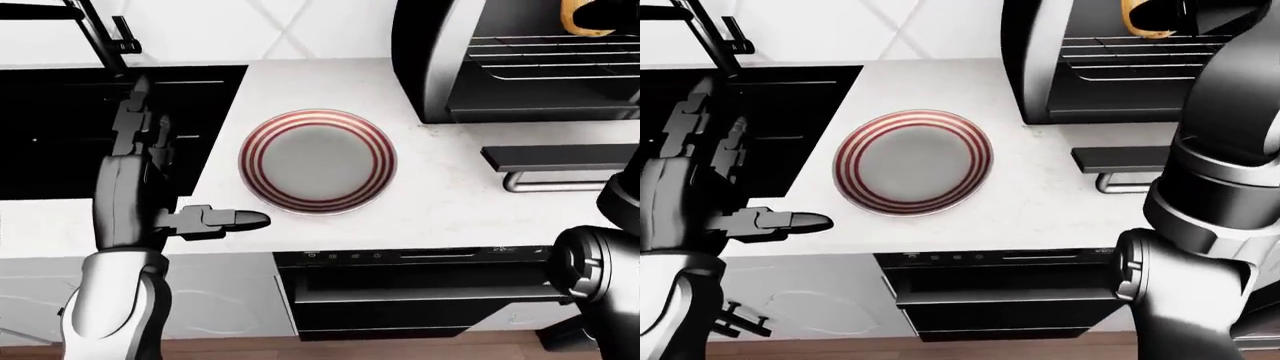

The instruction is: Place the scone on the rack of the toaster oven.

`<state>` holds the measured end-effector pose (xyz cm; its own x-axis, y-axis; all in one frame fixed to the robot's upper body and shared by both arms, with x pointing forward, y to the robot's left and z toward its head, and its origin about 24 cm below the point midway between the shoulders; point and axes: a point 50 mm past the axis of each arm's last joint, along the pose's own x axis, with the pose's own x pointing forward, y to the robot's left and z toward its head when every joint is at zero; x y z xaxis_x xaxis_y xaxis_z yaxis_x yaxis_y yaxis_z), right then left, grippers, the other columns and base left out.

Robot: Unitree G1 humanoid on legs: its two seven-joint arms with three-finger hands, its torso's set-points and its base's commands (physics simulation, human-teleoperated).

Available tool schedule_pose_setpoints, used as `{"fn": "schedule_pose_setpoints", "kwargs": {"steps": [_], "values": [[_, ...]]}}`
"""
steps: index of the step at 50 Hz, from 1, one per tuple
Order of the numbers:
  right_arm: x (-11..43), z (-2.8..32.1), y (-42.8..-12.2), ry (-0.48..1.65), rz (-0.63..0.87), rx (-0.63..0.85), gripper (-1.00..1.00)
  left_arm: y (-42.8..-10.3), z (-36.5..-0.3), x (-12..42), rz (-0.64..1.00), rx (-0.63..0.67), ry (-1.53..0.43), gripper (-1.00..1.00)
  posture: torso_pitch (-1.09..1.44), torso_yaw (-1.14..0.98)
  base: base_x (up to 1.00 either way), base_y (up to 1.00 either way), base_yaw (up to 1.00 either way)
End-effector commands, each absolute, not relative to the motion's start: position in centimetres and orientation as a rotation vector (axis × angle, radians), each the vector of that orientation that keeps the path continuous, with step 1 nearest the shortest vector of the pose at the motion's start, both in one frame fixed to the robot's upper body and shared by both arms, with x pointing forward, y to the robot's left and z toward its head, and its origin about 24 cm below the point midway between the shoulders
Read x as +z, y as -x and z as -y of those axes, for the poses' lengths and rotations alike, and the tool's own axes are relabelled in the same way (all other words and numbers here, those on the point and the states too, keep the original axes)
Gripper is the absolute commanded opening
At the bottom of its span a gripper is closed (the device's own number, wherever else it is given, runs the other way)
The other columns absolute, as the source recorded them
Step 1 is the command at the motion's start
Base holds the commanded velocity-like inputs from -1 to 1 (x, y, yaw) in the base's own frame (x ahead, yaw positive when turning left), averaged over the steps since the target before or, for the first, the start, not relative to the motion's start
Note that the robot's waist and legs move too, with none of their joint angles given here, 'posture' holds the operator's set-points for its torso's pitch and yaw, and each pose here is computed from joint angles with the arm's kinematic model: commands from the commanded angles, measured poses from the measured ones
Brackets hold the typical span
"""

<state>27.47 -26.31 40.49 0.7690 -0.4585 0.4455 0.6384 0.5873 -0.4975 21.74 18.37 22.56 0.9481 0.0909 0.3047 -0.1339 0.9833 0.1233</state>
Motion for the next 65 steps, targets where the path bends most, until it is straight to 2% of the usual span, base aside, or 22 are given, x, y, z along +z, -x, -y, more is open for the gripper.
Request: {"fn": "schedule_pose_setpoints", "kwargs": {"steps": [1, 11, 24, 65], "values": [[41.8, 26.4, -26.4, 0.687, 0.358, -0.697, -0.95, -21.2, -18.3, 23.7, 0.379, 0.116, -0.155, 1.00, 0.00, 0.00, 0.00, 0.00, 0.00], [40.8, 27.8, -25.8, 0.667, 0.348, -0.774, -0.98, -21.2, -18.2, 23.6, 0.379, 0.119, -0.156, 1.00, 0.00, 0.00, 0.00, 0.00, 0.00], [38.9, 29.0, -27.3, 0.641, 0.332, -0.817, -1.00, -21.3, -18.1, 23.4, 0.375, 0.115, -0.161, 1.00, 0.00, 0.00, 0.00, 0.00, 0.00], [37.4, 30.1, -30.9, 0.626, 0.294, -0.840, -1.00, -21.4, -18.2, 23.4, 0.372, 0.112, -0.168, 1.00, 0.00, 0.00, 0.00, 0.00, 0.00]]}}
